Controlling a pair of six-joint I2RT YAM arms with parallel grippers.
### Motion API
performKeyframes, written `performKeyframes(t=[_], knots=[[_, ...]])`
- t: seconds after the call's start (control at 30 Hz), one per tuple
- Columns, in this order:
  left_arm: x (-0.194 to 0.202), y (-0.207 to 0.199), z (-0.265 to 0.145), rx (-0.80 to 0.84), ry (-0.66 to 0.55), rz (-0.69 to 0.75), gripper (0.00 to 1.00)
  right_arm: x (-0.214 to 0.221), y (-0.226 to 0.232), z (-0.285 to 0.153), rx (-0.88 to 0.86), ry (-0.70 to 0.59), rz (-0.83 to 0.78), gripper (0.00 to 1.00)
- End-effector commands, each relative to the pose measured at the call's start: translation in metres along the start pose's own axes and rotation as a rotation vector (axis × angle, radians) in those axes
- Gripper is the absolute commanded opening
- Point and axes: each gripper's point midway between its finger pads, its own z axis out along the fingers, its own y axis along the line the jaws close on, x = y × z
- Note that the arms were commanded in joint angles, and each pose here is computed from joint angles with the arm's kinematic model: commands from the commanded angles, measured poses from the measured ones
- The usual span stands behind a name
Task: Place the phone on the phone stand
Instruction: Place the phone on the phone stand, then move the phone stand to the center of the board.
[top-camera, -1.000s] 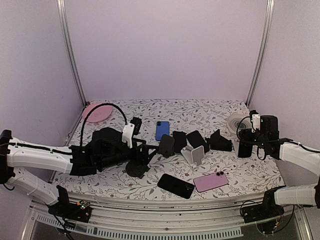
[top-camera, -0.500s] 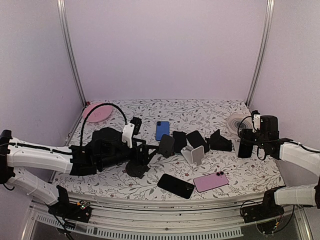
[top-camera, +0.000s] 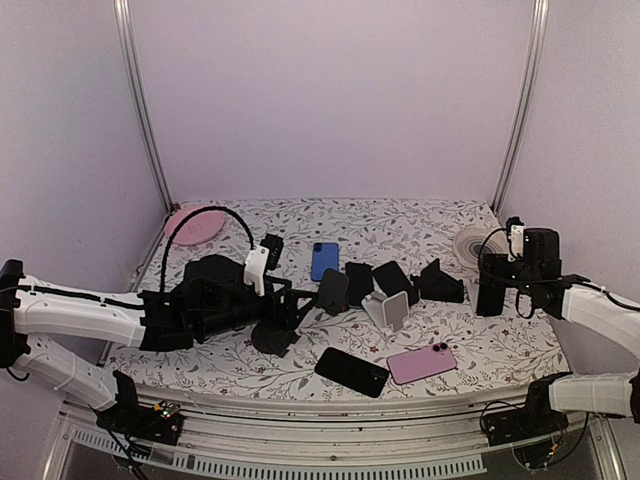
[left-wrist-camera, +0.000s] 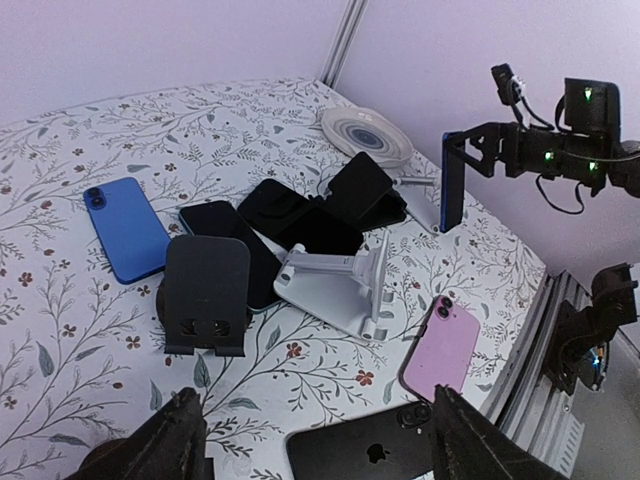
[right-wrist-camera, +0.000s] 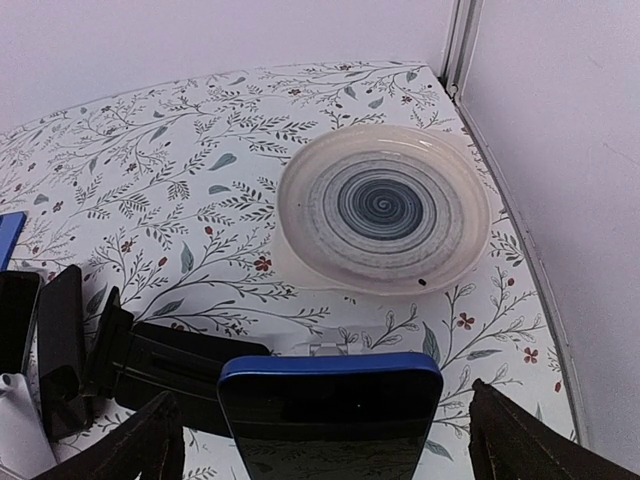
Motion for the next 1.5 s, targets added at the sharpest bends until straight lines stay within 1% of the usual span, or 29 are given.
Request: performKeyframes(t=[0.0,0.1,0.3,0.47,0.6,0.77,0.93,1.07,1.3,1.47], knots=[[-0.009,0.002,-0.003,0.002,-0.027,-0.010,0.78,-0.020,-0.001,-0.010,0.001,-0.034,0.023,0.99],[-0.010,0.002,-0.004,0.000,-0.030,-0.011,0.79,-0.026,-0.005,-0.015,0.019,-0.047,0.038,0.99],[-0.011,0.006,-0.006,-0.017,-0.033,-0.016,0.88,-0.047,-0.019,-0.034,0.095,-0.089,0.125,0.99],[-0.013,0.011,-0.009,-0.034,-0.042,-0.025,0.96,-0.062,-0.015,-0.051,0.045,-0.136,0.225,0.99],[-0.012,0.015,-0.012,-0.046,-0.043,-0.033,0.97,-0.076,-0.004,-0.065,-0.027,-0.155,0.246,0.99],[-0.011,0.022,-0.013,-0.059,-0.041,-0.043,0.97,-0.077,0.014,-0.069,-0.094,-0.080,0.274,0.99],[-0.012,0.025,-0.014,-0.068,-0.045,-0.053,0.97,-0.078,0.049,-0.072,-0.114,-0.059,0.222,0.99],[-0.012,0.028,-0.015,-0.079,-0.048,-0.058,0.97,-0.063,0.089,-0.070,-0.148,0.001,0.145,0.99],[-0.013,0.038,-0.023,-0.105,-0.055,-0.060,0.97,-0.022,0.118,-0.059,-0.028,0.113,0.024,0.99],[-0.016,0.045,-0.031,-0.122,-0.071,-0.067,0.97,0.021,0.143,-0.046,-0.030,0.227,-0.068,0.99]])
